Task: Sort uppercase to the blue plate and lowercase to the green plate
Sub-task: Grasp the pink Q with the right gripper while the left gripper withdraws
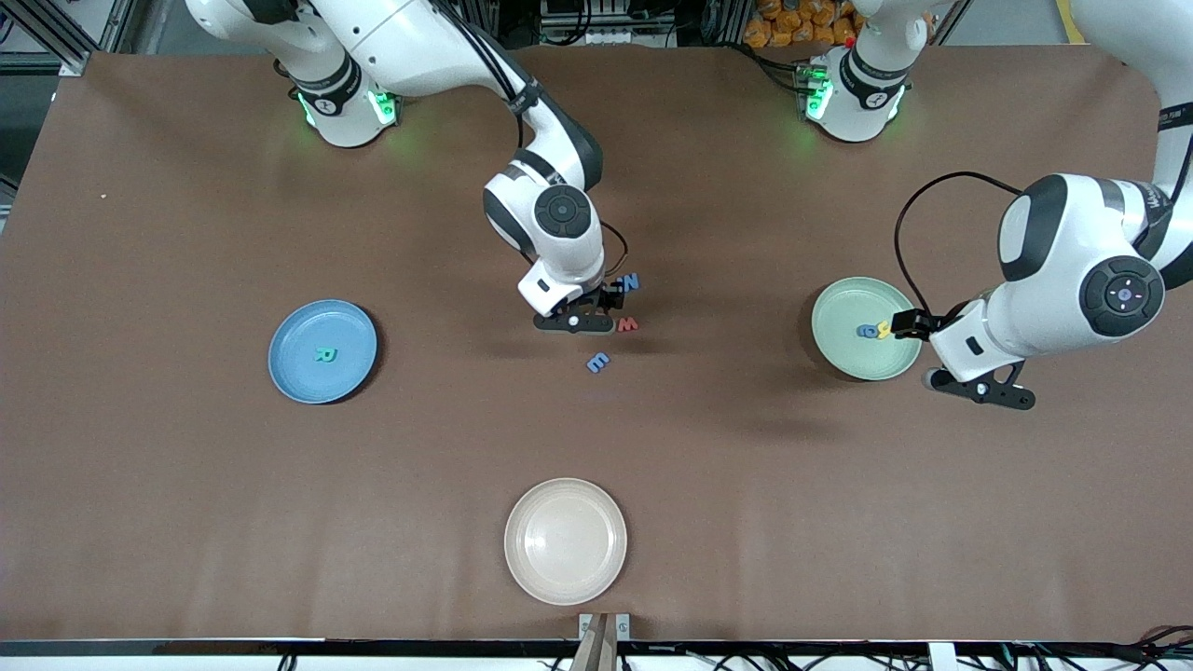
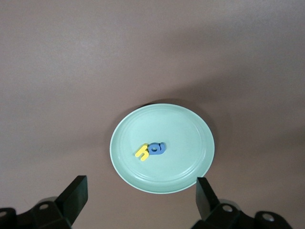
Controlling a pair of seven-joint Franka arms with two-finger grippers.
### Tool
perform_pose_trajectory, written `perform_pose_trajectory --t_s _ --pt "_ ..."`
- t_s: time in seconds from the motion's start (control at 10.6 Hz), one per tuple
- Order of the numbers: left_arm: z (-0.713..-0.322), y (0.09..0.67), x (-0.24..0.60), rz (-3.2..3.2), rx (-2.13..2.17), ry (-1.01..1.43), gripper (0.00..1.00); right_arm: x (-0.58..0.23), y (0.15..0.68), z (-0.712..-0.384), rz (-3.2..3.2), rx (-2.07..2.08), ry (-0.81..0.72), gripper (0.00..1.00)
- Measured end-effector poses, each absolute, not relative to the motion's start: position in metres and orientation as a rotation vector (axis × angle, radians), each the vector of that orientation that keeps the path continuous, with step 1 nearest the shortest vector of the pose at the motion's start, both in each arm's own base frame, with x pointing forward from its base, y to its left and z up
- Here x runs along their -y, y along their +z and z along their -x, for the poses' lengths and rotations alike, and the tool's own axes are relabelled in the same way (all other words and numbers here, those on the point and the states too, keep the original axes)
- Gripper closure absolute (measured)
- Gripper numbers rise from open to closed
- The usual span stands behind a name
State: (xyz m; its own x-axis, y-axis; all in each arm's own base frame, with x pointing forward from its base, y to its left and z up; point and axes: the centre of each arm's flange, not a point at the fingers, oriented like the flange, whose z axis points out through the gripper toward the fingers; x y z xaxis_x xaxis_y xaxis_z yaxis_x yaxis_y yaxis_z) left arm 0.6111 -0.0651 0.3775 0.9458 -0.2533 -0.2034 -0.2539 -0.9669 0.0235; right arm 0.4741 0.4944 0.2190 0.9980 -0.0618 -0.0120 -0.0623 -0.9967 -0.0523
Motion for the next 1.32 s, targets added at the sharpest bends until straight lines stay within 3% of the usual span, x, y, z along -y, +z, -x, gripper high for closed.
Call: perform_pose_trajectory --t_s 0.85,1.32 --pt "-0.601 0.361 0.153 3.139 -0.624 0.336 0.00 -0.497 0.186 -0.467 3.114 -0.047 0.011 0.42" --pt "-0.605 0.346 0.159 3.157 -0.638 0.326 0.00 -0.497 0.177 -0.468 3.103 -0.051 -0.005 0.44"
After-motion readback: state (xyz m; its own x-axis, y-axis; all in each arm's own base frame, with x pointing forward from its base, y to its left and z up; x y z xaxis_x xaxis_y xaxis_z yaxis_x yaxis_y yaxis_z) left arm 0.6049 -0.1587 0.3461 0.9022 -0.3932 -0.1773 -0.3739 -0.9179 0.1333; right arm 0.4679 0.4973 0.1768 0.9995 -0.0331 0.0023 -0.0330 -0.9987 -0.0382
